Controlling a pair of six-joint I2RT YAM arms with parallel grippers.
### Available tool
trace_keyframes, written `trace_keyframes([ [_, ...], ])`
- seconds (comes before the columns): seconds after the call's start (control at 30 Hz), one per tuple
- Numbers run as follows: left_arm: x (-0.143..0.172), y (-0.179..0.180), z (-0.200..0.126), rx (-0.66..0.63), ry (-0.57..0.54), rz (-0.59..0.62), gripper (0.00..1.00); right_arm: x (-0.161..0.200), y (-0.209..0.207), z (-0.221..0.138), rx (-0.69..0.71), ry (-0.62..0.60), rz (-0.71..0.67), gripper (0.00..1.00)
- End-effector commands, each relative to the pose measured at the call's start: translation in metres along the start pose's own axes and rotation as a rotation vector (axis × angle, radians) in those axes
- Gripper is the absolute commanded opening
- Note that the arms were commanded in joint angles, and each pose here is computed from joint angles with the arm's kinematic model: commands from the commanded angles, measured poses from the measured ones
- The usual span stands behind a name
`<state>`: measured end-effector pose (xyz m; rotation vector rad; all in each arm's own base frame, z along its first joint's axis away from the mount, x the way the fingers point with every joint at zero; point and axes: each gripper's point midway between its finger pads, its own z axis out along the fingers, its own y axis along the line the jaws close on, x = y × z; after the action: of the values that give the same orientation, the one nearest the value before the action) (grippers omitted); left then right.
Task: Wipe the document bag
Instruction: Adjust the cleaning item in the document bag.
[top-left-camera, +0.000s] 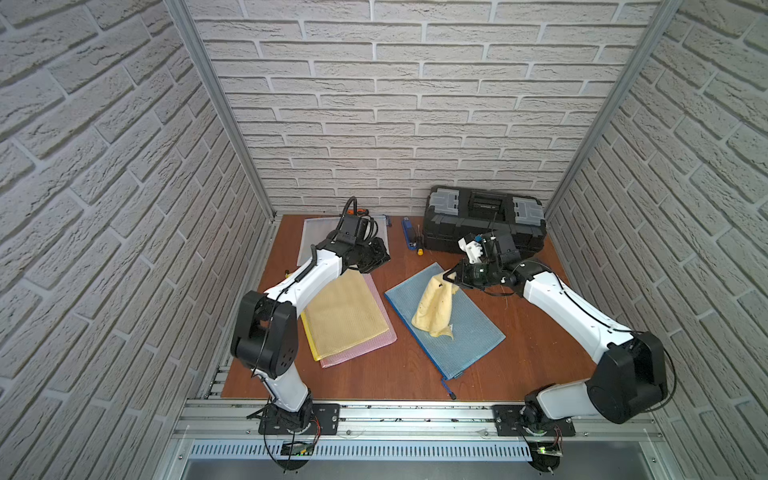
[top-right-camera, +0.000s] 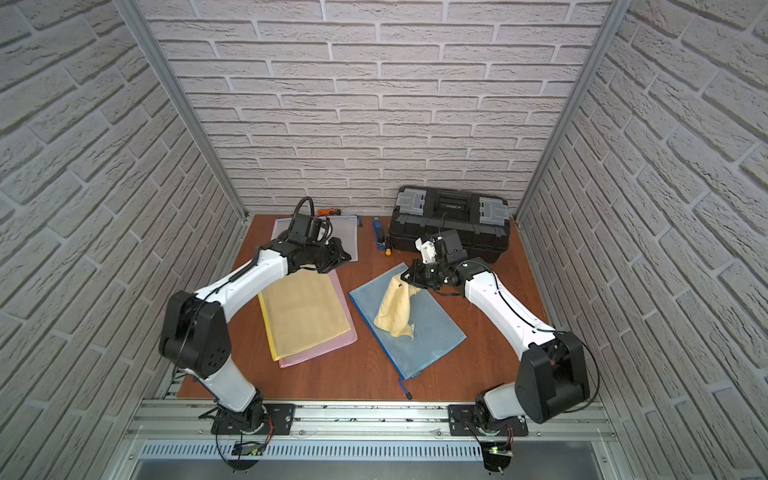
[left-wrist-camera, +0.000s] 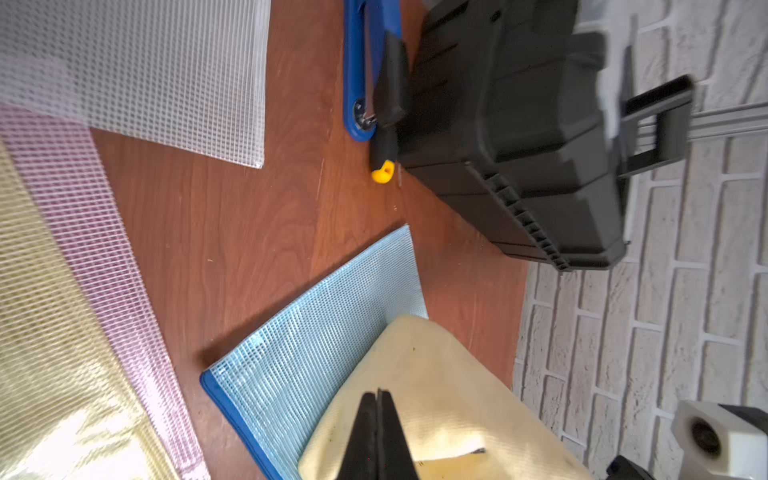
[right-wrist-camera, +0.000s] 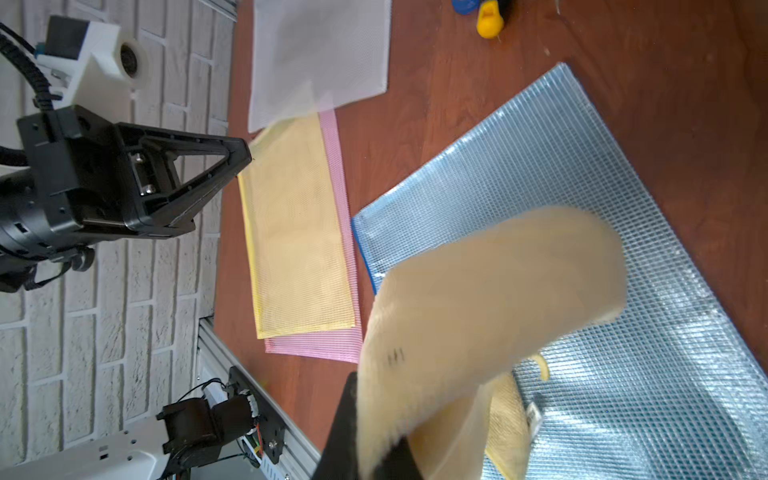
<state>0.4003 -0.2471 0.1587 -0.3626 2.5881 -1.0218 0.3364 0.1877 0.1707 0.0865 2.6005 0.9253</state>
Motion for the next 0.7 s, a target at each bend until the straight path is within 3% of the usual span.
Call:
trace_keyframes([
  [0.0, 0.007, -0.023, 0.015, 0.116, 0.032, 0.027, 0.0, 0.016, -0.038, 0.019, 0.141, 0.045, -0.004, 0.03],
  [0.07, 0.008, -0.026, 0.02, 0.128, 0.034, 0.034, 0.0, 0.039, -0.066, 0.025, 0.23, 0.097, 0.025, 0.03],
  [0.23, 0.018, -0.007, 0.035, 0.052, 0.072, 0.032, 0.0, 0.076, -0.093, 0.037, 0.266, 0.172, 0.055, 0.03],
  [0.27, 0.021, -0.001, 0.04, 0.033, 0.09, 0.036, 0.0, 0.08, -0.098, 0.038, 0.286, 0.187, 0.057, 0.06],
  [0.33, 0.029, 0.012, 0.05, 0.0, 0.124, 0.042, 0.0, 0.084, -0.104, 0.036, 0.317, 0.203, 0.05, 0.31],
  [0.4, 0.036, 0.026, 0.059, -0.038, 0.147, 0.045, 0.0, 0.084, -0.103, 0.027, 0.343, 0.2, 0.033, 0.47],
  [0.47, 0.04, 0.038, 0.066, -0.058, 0.148, 0.044, 0.0, 0.076, -0.096, 0.01, 0.365, 0.177, 0.002, 0.7],
  [0.6, 0.042, 0.047, 0.07, -0.086, 0.146, 0.068, 0.07, 0.056, -0.081, -0.02, 0.401, 0.102, -0.045, 0.89],
  [0.67, 0.041, 0.053, 0.069, -0.133, 0.142, 0.093, 0.03, 0.047, -0.071, -0.017, 0.36, 0.072, -0.06, 0.98],
])
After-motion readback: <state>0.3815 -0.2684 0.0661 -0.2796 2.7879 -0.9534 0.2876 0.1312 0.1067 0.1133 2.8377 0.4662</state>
